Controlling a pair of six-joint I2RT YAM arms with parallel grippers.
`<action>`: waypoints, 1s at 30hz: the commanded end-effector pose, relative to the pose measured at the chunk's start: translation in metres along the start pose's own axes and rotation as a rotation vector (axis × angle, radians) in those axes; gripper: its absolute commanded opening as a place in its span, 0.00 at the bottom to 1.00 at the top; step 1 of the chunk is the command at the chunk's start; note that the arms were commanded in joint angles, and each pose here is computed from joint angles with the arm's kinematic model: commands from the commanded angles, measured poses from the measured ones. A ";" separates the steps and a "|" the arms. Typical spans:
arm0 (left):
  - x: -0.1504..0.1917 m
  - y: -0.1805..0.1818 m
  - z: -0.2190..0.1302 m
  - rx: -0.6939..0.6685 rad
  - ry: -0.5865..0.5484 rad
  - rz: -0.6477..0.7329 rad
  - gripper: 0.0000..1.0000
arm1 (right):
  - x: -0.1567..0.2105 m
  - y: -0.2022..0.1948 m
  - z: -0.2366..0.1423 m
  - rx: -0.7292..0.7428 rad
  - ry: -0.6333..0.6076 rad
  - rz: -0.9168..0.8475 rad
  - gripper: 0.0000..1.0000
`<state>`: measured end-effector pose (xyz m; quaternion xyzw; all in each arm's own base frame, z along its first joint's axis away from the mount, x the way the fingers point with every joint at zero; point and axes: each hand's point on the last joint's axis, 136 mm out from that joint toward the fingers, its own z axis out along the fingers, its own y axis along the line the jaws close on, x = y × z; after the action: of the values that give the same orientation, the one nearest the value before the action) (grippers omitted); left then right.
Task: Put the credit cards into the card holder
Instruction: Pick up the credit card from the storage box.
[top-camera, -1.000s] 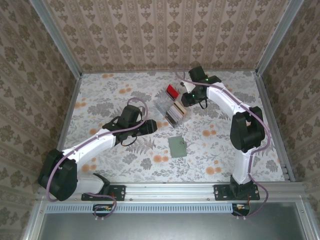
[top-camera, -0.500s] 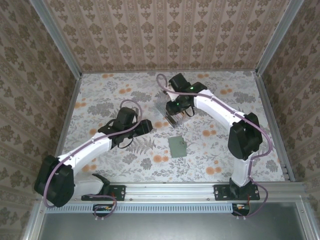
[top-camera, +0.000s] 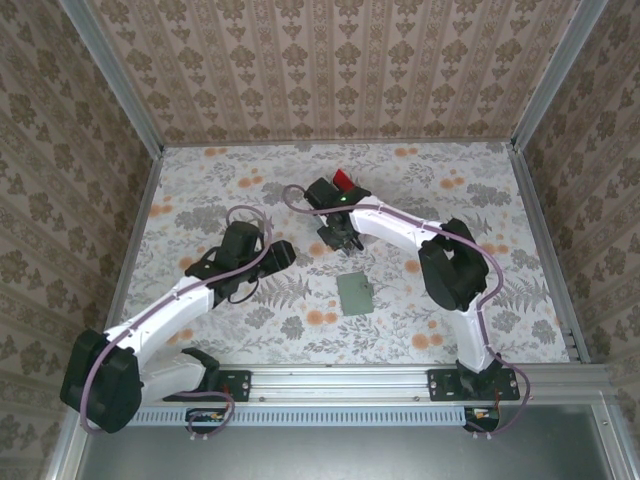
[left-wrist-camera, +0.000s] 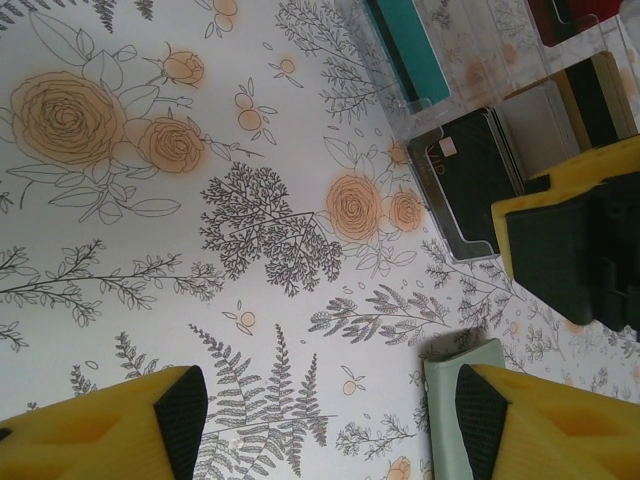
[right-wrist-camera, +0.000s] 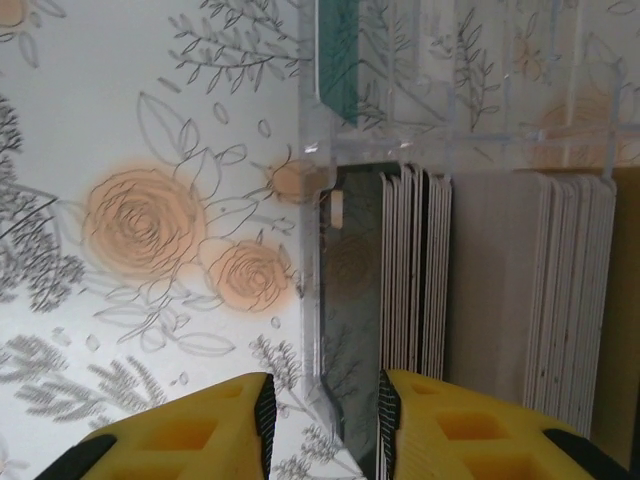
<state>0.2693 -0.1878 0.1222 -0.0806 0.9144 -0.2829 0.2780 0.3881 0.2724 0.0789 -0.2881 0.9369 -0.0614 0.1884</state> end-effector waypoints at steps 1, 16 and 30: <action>-0.002 0.005 -0.004 -0.008 -0.025 -0.019 0.70 | -0.007 -0.013 0.000 0.142 -0.005 -0.023 0.36; 0.001 0.008 -0.002 -0.008 -0.022 -0.031 0.70 | -0.002 -0.013 0.014 0.303 0.017 -0.107 0.40; 0.002 0.013 -0.006 -0.015 -0.034 -0.039 0.71 | 0.003 -0.020 0.021 0.384 0.019 -0.122 0.35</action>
<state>0.2627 -0.1809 0.1168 -0.0936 0.9128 -0.2829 0.2794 0.4030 0.2617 0.0699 -0.3007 0.8984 -0.2227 0.2301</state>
